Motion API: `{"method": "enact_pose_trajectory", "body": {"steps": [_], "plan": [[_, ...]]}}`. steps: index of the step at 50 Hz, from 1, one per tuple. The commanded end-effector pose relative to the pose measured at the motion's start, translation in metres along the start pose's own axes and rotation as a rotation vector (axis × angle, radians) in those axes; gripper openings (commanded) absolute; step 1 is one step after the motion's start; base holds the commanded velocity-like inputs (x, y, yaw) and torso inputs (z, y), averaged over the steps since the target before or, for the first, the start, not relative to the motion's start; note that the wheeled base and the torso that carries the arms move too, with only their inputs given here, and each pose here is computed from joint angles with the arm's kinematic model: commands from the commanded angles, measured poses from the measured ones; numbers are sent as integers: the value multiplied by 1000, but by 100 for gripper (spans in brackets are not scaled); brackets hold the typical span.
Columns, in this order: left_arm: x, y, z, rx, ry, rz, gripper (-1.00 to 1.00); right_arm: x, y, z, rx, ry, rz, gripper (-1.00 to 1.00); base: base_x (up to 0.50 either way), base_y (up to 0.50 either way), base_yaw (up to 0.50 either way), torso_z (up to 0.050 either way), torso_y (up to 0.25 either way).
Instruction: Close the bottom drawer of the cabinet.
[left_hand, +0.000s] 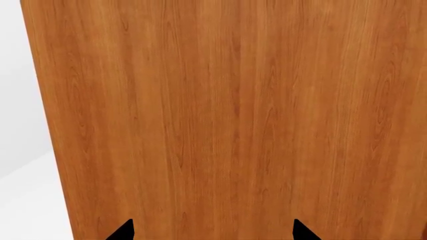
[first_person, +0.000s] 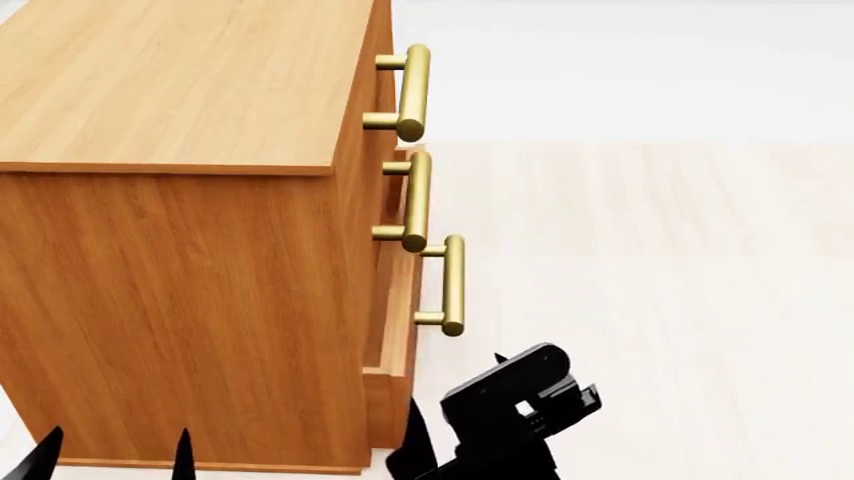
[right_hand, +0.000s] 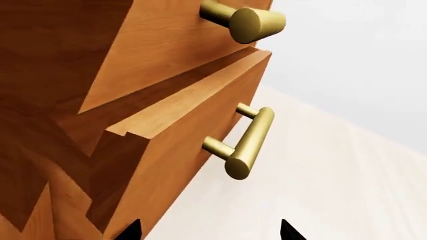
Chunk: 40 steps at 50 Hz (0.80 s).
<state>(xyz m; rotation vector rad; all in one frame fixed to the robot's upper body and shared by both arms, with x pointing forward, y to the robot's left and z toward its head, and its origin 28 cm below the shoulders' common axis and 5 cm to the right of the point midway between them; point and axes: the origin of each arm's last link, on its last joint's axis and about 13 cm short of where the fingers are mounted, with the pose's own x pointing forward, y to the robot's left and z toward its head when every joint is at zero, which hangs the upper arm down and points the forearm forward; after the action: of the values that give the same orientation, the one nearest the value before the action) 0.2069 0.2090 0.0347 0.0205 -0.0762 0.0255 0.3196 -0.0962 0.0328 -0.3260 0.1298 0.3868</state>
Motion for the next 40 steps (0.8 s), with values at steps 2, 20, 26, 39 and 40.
{"method": "enact_pose_trajectory", "body": {"steps": [2,20,26,39,40], "plan": [[-1,-1,0,1,-1,-3,100,4,5,12,-23,-18,33,100,0,0,0,0,0],[-1,-1,0,-1,-1,-5,100,12,14,18,-54,-15,71,100,0,0,0,0,0],[-1,-1,0,0,-1,-5,100,14,17,20,-60,-15,80,100,0,0,0,0,0],[-1,-1,1,-1,-2,-6,100,17,21,23,-74,-17,98,100,0,0,0,0,0],[-1,-1,1,-1,-2,-5,100,17,21,23,-73,-19,100,100,0,0,0,0,0]]}}
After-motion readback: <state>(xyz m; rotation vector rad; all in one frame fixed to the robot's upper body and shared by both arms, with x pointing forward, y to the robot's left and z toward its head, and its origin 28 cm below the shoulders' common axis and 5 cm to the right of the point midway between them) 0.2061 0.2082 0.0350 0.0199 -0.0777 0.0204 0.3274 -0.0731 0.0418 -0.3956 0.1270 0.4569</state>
